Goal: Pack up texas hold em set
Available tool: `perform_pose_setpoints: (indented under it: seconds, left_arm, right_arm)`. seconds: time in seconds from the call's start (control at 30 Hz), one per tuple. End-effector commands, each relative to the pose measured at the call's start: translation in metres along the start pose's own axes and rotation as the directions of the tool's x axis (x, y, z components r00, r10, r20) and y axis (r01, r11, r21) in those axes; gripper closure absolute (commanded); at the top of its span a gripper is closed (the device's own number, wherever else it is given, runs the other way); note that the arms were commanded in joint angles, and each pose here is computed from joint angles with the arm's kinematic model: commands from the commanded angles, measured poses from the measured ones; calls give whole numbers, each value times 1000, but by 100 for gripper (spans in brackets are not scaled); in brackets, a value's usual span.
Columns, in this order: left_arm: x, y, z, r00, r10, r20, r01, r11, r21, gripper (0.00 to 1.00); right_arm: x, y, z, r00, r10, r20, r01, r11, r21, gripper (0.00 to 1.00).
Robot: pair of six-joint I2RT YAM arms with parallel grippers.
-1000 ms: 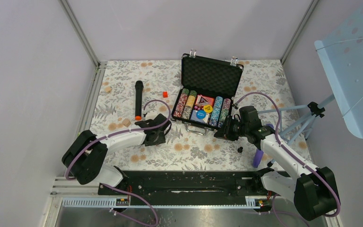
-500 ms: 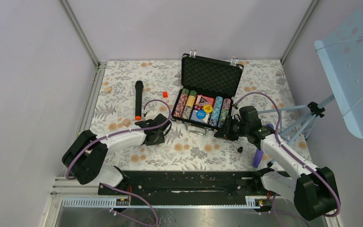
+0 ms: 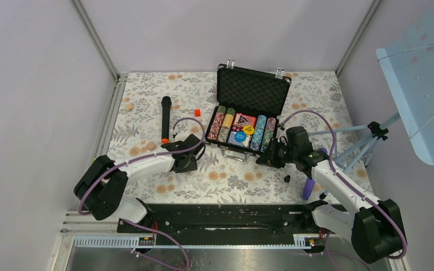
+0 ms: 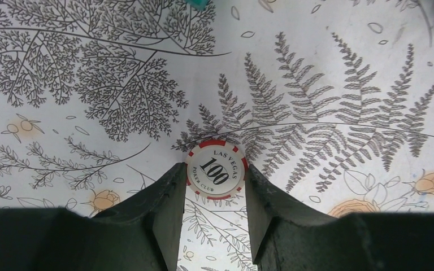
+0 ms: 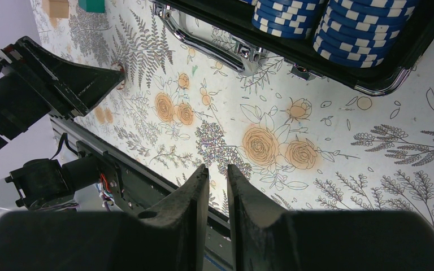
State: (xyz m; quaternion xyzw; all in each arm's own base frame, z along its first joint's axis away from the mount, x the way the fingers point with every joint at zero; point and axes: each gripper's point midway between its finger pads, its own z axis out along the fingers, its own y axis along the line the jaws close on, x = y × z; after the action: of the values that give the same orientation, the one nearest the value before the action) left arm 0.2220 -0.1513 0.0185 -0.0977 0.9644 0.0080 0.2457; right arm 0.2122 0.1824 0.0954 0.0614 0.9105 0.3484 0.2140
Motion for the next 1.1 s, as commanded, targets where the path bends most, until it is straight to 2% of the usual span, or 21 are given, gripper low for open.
perform_pose_setpoints:
  seconds: [0.0, 0.37, 0.57, 0.77, 0.8, 0.97, 1.07]
  left_arm:
    - [-18, -20, -13, 1000, -8, 22, 7, 998, 68, 63]
    - [-24, -43, -22, 999, 18, 32, -22, 993, 113, 63]
    - [-48, -69, -35, 997, 37, 65, -46, 988, 148, 63]
    - [-54, -54, -35, 997, 30, 75, -37, 994, 98, 61]
    - [-52, -46, -33, 997, 16, 71, -23, 996, 88, 60]
    - [-36, 13, -19, 994, -98, 52, 97, 995, 21, 37]
    - [-26, 44, -12, 989, -139, 48, 140, 990, -26, 29]
  right_arm:
    - [-5, 6, -2, 1000, -4, 18, 5, 1000, -29, 74]
    - [-6, 6, -2, 1000, -7, 18, 7, 1000, -26, 74]
    - [-5, 5, -3, 1000, -8, 19, 8, 1000, -19, 74]
    - [-4, 3, -4, 1000, -11, 24, 11, 1000, -12, 74]
    - [-4, 3, -4, 1000, -11, 24, 11, 1000, -10, 74]
    - [-4, 2, -2, 1000, -12, 14, 12, 1000, -11, 74]
    - [-3, 2, -1, 1000, -8, 11, 8, 1000, -14, 74]
